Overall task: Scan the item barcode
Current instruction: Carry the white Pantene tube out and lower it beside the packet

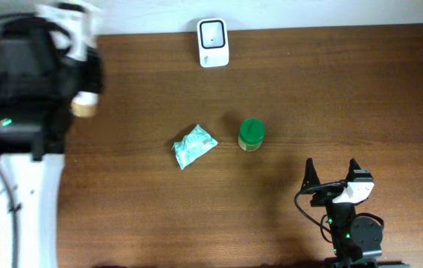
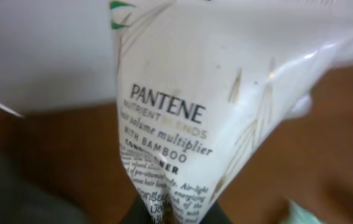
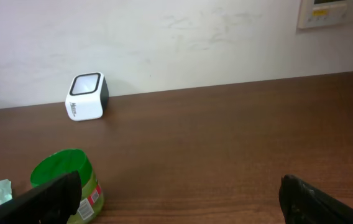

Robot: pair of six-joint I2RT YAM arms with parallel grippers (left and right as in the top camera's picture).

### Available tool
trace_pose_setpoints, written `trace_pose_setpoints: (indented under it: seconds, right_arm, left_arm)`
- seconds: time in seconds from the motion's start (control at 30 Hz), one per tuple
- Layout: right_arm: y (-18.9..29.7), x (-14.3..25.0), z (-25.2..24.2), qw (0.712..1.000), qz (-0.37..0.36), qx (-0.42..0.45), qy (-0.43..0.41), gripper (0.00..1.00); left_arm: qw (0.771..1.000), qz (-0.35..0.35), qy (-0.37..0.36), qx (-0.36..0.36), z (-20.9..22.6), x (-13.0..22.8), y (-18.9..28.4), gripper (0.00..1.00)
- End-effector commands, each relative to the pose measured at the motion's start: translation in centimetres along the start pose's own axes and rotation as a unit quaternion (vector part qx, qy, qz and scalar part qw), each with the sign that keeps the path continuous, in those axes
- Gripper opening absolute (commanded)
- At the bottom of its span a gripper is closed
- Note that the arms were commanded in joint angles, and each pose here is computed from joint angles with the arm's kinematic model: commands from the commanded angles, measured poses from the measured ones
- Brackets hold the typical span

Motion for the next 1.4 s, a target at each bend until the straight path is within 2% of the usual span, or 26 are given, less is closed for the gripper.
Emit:
trace_pose_setpoints:
  seconds: [0.0,0.2,0.4,0.6,0.93,1.0,1.07,1.1,1.2,1.37]
  right_arm:
    - [0.0,0.2,0.0,1.0,0.004,-0.001,-0.003,0.98]
    - [0.0,0.2,0.0,1.0,0.004,-0.001,-0.003,0.98]
    - [0.0,0.2,0.0,1.0,0.004,-0.001,-0.003,0.98]
    - [0.0,0.2,0.0,1.0,0.004,-0.001,-0.003,0.98]
    - [0.0,0.2,0.0,1.0,0.004,-0.001,-0.003,0.98]
    - [0.0,0.2,0.0,1.0,0.004,-0.001,-0.003,0.98]
    - [0.0,0.2,0.0,1.0,0.004,-0.001,-0.003,0.98]
    - [0.0,0.2,0.0,1.0,0.004,-0.001,-0.003,0.98]
    - [0.0,0.2,0.0,1.0,0.004,-0.001,-0.002,0.99]
    - [0.0,0.2,0.0,1.0,0.004,-0.001,-0.003,0.98]
  left_arm:
    - [0.995,0.078,0.033,0.052,-3.8,1.2,-3.1,0.0]
    - [0.963,0.245,0.099,0.051,-7.0,6.0,-9.6,0.0]
    - [0.931,0.345,0.113,0.033,-8.2,10.7,-15.0,0.0]
    - [0.907,0.4,0.132,0.019,-9.2,14.1,-18.6,0.0]
    - [0.875,0.462,0.139,0.045,-10.9,19.1,-23.1,0.05]
    - [0.872,0.467,0.138,0.045,-11.0,19.4,-23.3,0.13]
    - [0.872,0.468,0.138,0.045,-11.0,19.5,-23.4,0.33]
    - [0.872,0.467,0.138,0.045,-11.0,19.5,-23.4,0.46]
    - [0.873,0.466,0.138,0.045,-11.0,19.4,-23.4,0.65]
    - [0.873,0.465,0.138,0.044,-11.0,19.4,-23.4,0.74]
Point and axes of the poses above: each gripper's point midway between its finger pads, its own y axis back along the fingers, its own z axis along the line the jaws close on, x = y × z, the point moved 10 cm from there along y, back along the fingers, and after that the axes turned 2 degrees about -y, right-handed, at the moved point
